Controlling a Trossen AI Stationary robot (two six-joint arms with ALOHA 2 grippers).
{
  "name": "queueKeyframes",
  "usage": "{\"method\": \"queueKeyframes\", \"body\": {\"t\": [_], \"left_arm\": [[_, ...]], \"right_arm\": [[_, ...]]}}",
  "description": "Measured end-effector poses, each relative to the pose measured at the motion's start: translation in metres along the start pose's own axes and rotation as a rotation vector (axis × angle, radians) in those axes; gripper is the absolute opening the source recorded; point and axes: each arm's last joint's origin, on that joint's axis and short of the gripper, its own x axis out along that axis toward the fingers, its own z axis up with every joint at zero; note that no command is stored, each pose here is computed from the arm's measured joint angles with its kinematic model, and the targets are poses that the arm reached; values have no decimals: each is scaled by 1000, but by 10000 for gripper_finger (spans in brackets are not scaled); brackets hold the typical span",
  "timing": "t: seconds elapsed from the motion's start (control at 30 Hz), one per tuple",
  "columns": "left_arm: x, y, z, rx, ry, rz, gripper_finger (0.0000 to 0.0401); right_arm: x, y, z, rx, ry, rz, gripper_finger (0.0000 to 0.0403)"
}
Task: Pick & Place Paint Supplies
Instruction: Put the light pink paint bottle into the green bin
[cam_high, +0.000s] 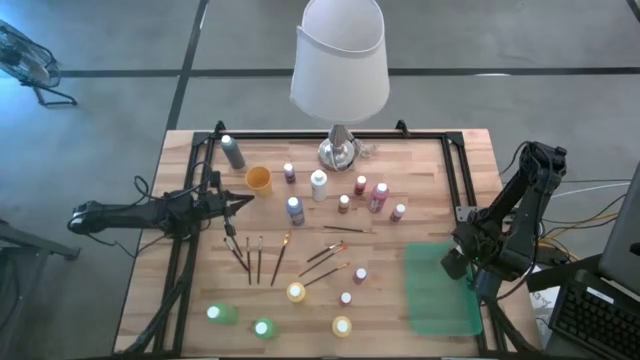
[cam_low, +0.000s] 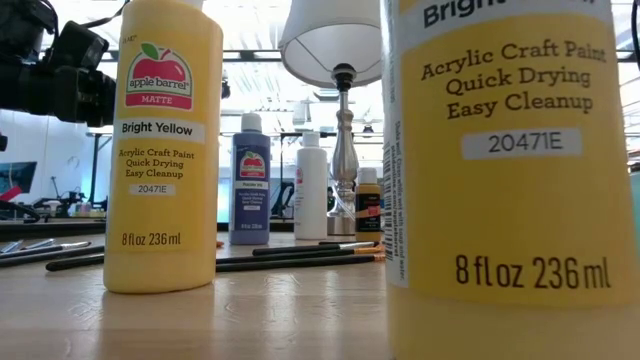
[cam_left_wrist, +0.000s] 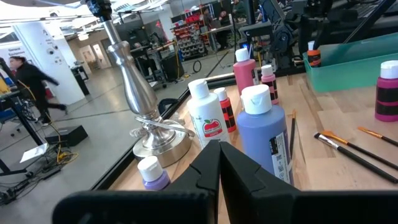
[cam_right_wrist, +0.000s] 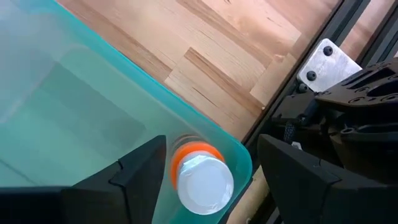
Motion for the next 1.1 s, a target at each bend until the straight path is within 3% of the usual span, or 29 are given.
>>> {"method": "queueKeyframes", "body": {"t": [0.27, 0.4, 0.87, 1.1], "left_arm": [[0, 0, 0, 0, 0, -1, 13], [0, 0, 0, 0, 0, -1, 13], [0, 0, 0, 0, -1, 0, 13], [0, 0, 0, 0, 0, 0, 13]], "right_arm": [[-27, 13, 11, 10, -131, 187, 245], [-40, 18, 23, 13, -178, 223, 230], [-40, 25, 78, -87, -196, 118, 215], [-40, 19, 99, -95, -206, 180, 210]]}}
